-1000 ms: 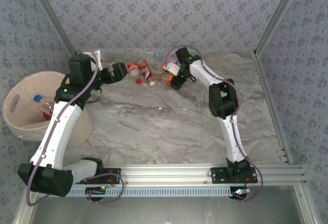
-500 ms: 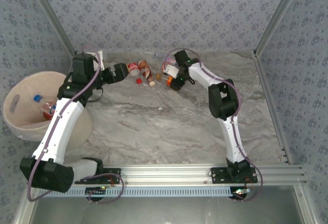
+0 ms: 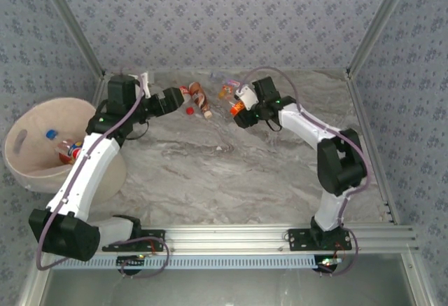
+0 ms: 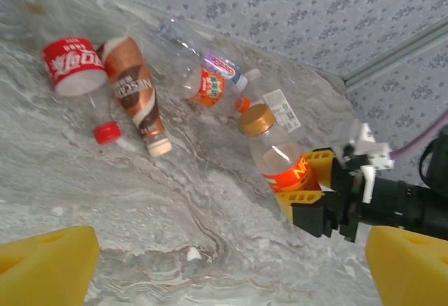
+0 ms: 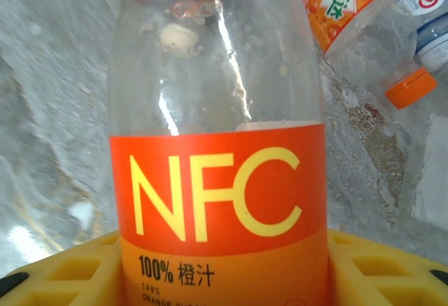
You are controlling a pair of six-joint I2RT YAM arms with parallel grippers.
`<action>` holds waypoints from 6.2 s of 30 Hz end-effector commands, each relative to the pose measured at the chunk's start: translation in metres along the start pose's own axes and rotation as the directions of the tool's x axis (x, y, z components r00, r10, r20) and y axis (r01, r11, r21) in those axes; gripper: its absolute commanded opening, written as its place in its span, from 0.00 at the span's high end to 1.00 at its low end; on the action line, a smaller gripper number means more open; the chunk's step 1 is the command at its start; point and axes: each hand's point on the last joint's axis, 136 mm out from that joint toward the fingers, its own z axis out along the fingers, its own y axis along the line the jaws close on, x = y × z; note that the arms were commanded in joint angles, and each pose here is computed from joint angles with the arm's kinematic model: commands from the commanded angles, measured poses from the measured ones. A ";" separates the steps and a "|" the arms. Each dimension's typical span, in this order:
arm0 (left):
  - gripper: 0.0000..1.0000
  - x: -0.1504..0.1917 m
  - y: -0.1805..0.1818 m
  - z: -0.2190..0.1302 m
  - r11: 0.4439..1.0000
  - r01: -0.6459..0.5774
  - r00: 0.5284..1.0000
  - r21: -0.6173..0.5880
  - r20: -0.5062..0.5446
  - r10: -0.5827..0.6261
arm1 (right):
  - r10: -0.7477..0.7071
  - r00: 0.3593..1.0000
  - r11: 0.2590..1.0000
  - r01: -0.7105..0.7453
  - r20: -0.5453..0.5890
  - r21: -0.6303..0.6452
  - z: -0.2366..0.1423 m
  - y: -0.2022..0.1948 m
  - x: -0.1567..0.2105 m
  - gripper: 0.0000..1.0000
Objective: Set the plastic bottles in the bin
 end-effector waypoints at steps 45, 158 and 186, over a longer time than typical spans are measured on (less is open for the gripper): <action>0.38 0.101 -0.092 0.120 0.929 0.040 0.956 0.369 -0.286 0.072 | 0.540 0.790 0.767 -0.321 0.289 -0.555 -0.064 0.137 -0.036 0.49; 0.02 -0.107 0.230 -0.277 0.410 0.544 0.709 -0.732 0.663 0.241 | 0.244 0.755 0.804 -0.508 0.608 0.309 -0.163 -0.033 -0.018 0.00; 0.02 -0.089 0.031 -0.097 0.954 0.046 0.894 -0.296 0.438 0.093 | 0.430 0.725 0.768 -0.607 0.538 0.205 -0.129 -0.072 0.010 0.00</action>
